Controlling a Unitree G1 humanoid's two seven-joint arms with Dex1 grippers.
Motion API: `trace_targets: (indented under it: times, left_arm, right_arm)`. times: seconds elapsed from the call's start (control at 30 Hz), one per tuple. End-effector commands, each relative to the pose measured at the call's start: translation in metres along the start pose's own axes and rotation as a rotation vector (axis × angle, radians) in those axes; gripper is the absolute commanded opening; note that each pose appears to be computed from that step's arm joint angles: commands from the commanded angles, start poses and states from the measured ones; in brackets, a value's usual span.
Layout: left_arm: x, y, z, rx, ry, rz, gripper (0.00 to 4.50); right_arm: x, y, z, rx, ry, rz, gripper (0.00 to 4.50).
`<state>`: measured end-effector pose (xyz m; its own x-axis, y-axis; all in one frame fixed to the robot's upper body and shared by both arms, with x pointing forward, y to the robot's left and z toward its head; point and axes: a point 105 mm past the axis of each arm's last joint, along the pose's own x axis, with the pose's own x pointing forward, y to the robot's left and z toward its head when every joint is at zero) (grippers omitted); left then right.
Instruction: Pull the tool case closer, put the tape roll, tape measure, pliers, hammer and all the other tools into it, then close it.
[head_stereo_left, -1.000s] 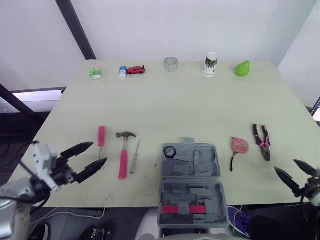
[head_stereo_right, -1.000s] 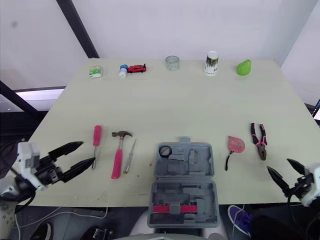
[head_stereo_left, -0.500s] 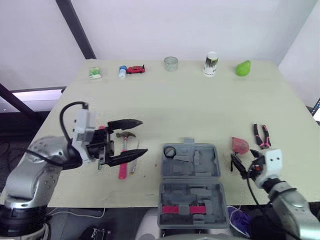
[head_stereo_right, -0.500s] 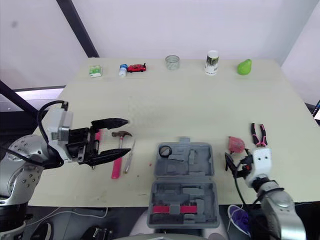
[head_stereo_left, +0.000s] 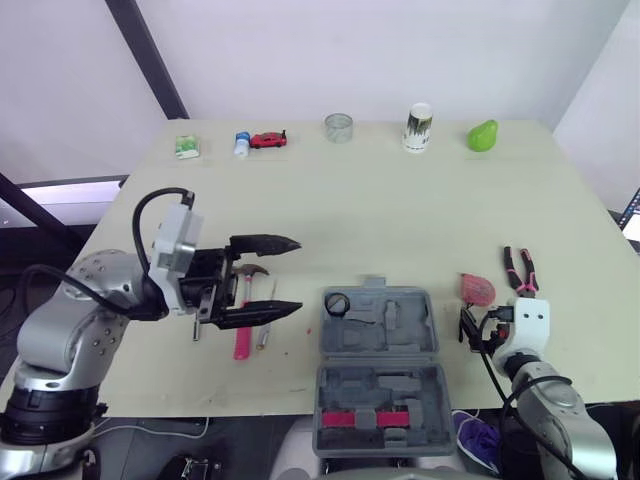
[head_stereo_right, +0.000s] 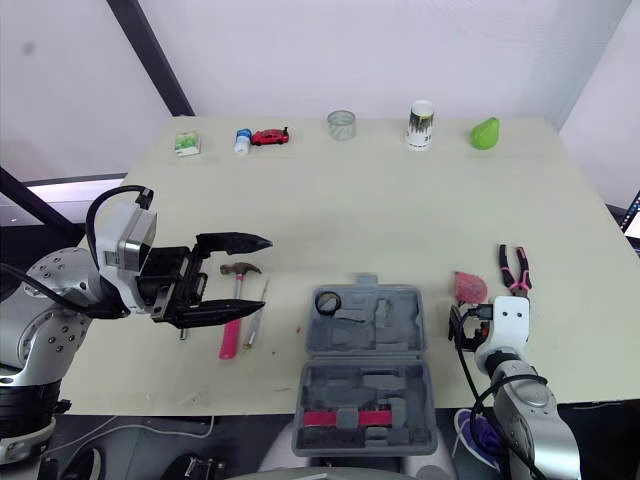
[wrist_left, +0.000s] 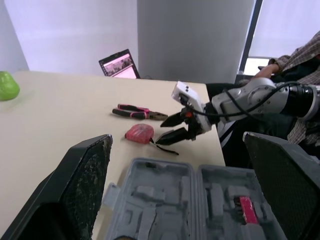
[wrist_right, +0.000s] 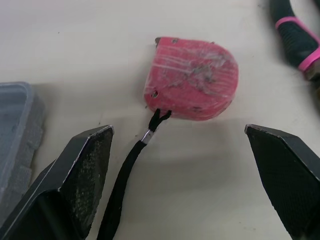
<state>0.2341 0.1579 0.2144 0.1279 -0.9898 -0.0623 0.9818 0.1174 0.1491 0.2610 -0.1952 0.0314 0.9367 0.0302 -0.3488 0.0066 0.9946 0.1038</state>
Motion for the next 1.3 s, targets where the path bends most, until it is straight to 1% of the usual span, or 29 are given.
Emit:
trace_targets:
  times: [0.03,0.23,0.33,0.37,0.43,0.47,0.5,0.53,0.57,0.6,0.63,0.7,1.07,1.17,1.23,1.3]
  left_arm:
    - [-0.001,0.000,0.008,0.024,-0.018,-0.003,4.50]
    - [-0.001,-0.001,0.007,0.021,-0.018,-0.007,4.50]
    - [-0.002,-0.001,0.006,0.021,-0.016,-0.002,4.50]
    - [-0.002,-0.001,0.006,0.020,-0.016,0.000,4.50]
    - [-0.002,-0.001,0.005,0.019,-0.018,0.002,4.50]
    - [-0.003,-0.001,0.005,0.019,-0.018,0.003,4.50]
    - [-0.003,-0.001,0.005,0.018,-0.020,0.004,4.50]
    - [-0.003,-0.001,0.004,0.016,-0.020,0.005,4.50]
    - [-0.003,0.000,0.003,0.013,-0.021,0.006,4.50]
    - [-0.003,0.000,0.002,0.010,-0.021,0.007,4.50]
    - [-0.004,0.000,0.000,0.008,-0.021,0.008,4.50]
    - [-0.004,0.000,-0.001,0.006,-0.022,0.011,4.50]
    - [-0.004,0.002,-0.003,0.006,-0.029,0.021,4.50]
    - [-0.003,0.000,-0.003,0.003,-0.030,0.008,4.50]
    - [0.004,-0.010,-0.011,-0.014,-0.011,-0.057,4.50]
    - [0.007,-0.013,-0.012,-0.020,-0.024,-0.074,4.50]
  right_arm:
    - [0.004,0.002,0.005,-0.016,-0.016,0.019,4.43]
    - [0.013,0.004,0.002,-0.029,-0.003,0.026,4.43]
    - [0.013,-0.001,-0.004,-0.027,0.021,0.002,4.43]
    - [0.013,-0.002,-0.006,-0.030,0.026,0.002,3.93]
    - [0.010,-0.004,-0.008,-0.046,0.033,0.001,3.39]
    - [0.010,-0.005,-0.009,-0.052,0.034,0.001,2.80]
    - [0.009,-0.006,-0.009,-0.063,0.034,0.000,2.37]
    - [0.009,-0.007,-0.009,-0.082,0.032,0.006,2.17]
    - [0.009,-0.007,-0.008,-0.098,0.031,0.013,1.44]
    - [0.009,-0.008,-0.008,-0.104,0.030,0.015,1.33]
    - [0.009,-0.008,-0.007,-0.115,0.027,0.020,0.83]
    - [0.009,-0.007,-0.006,-0.141,0.021,0.032,0.11]
    - [0.005,-0.005,-0.005,-0.203,0.019,0.091,0.11]
    - [-0.001,-0.011,-0.005,-0.241,0.032,0.125,0.11]
    - [-0.009,-0.019,-0.007,-0.286,0.055,0.183,0.11]
    - [-0.017,-0.025,-0.008,-0.312,0.079,0.234,0.11]
